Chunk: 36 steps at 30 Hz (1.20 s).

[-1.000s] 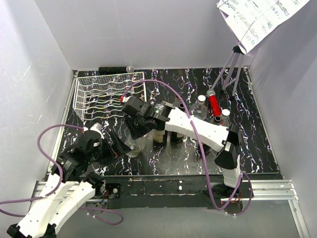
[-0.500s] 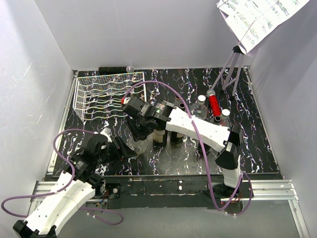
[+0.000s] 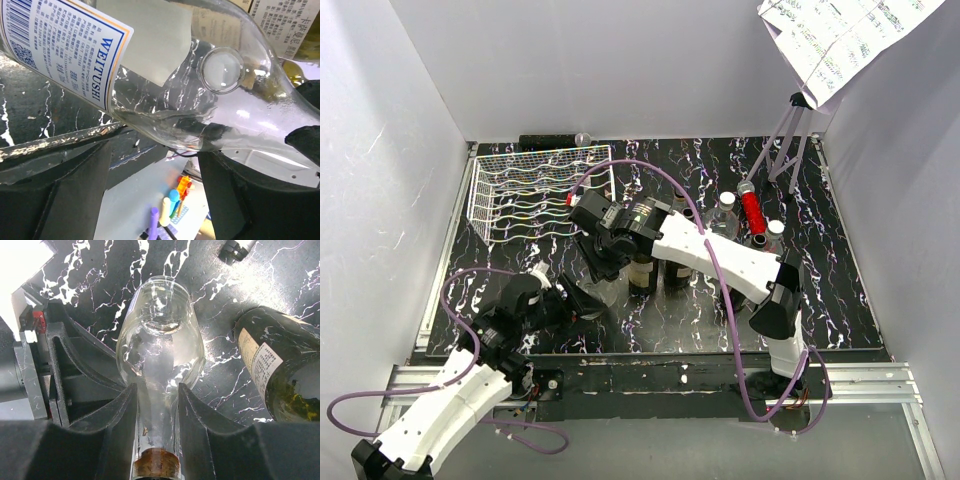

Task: Put the wine bottle on the wine rack
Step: Adjust the wine bottle at the center of the board.

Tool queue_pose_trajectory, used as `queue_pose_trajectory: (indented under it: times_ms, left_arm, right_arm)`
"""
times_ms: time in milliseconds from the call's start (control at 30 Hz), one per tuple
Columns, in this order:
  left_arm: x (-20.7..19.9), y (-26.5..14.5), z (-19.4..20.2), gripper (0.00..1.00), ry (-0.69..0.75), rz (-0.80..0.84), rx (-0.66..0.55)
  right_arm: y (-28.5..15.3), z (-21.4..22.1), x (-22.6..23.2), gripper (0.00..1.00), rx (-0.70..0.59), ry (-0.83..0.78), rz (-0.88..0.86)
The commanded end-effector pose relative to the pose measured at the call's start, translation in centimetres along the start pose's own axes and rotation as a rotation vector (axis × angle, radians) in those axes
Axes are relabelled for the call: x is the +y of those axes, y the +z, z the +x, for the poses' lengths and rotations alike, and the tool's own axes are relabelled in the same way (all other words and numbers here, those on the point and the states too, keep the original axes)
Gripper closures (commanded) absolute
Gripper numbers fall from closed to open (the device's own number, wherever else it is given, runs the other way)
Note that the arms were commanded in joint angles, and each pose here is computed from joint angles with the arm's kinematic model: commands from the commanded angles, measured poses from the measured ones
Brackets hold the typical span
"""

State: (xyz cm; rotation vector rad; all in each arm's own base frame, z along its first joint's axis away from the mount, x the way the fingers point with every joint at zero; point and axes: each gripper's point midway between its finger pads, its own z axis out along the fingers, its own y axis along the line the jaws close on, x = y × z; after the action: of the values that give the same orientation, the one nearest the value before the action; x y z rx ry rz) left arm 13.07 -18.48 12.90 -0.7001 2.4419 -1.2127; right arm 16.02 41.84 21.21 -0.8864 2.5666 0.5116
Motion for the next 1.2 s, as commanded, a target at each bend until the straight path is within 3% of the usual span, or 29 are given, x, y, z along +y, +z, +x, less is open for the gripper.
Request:
queue_pose_trajectory:
  times_ms: [0,500,667,1167]
  left_arm:
    - [-0.5,0.5,-1.6,0.31,-0.092,0.053,-0.097]
    - [1.0,1.9,-2.9,0.21,-0.131,-0.017,-0.154]
    - [1.3,1.9,-4.0,0.21,-0.113,-0.029,-0.216]
    - [2.8,3.3,-4.0,0.19,-0.139,-0.062,-0.207]
  right_arm:
    - [-1.0,1.7,1.8,0.99,0.071,0.018,-0.078]
    - [-0.7,4.9,0.8,0.99,0.090,-0.052,-0.038]
    - [-0.7,5.8,0.3,0.99,0.092,-0.066,-0.016]
    - [1.3,7.3,-0.5,0.99,0.097,-0.082,0.021]
